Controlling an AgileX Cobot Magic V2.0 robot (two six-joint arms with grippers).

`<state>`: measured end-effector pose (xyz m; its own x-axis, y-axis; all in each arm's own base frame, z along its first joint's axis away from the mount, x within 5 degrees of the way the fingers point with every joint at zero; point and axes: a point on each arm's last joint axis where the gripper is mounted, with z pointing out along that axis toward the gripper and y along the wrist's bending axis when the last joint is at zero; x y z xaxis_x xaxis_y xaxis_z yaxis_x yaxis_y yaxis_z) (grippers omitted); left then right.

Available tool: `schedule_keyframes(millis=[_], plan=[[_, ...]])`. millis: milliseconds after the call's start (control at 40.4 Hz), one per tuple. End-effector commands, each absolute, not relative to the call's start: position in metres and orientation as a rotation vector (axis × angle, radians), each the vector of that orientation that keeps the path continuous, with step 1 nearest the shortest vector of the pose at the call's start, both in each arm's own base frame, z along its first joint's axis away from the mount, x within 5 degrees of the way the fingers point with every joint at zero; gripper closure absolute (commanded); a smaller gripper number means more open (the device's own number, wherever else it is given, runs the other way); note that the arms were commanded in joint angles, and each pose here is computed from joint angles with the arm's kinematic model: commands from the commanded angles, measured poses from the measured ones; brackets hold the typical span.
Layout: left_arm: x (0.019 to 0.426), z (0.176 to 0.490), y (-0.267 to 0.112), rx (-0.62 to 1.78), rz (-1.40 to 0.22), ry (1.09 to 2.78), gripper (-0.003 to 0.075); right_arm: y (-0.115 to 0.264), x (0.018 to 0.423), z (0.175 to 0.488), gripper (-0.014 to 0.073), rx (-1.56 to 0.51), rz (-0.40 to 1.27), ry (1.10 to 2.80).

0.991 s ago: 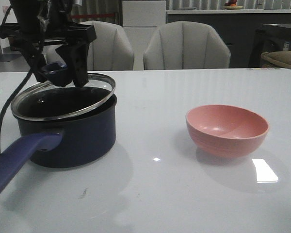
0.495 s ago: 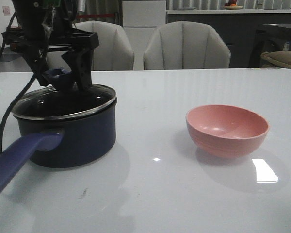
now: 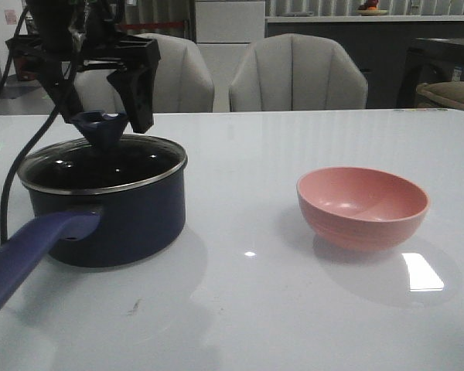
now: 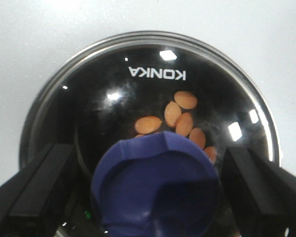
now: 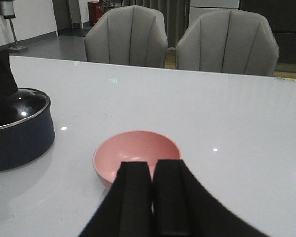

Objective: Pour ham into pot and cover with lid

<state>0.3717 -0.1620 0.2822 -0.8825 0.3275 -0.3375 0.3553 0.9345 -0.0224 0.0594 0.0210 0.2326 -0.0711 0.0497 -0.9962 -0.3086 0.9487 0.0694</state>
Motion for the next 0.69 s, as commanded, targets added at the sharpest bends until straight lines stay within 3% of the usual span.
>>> schedule_keyframes(millis=[0, 297, 669], plan=[[0.357, 0.328, -0.157, 0.498, -0.129, 2.631, 0.0117, 0.019, 0.06, 0.248, 0.0438, -0.178, 0.287, 1.532], [0.298, 0.368, -0.13, 0.477, -0.167, 2.457, 0.0117, 0.019, 0.06, 0.248, 0.0438, -0.178, 0.287, 1.532], [0.193, 0.362, -0.084, 0.439, -0.216, 2.249, 0.0117, 0.019, 0.06, 0.248, 0.0438, -0.178, 0.287, 1.532]])
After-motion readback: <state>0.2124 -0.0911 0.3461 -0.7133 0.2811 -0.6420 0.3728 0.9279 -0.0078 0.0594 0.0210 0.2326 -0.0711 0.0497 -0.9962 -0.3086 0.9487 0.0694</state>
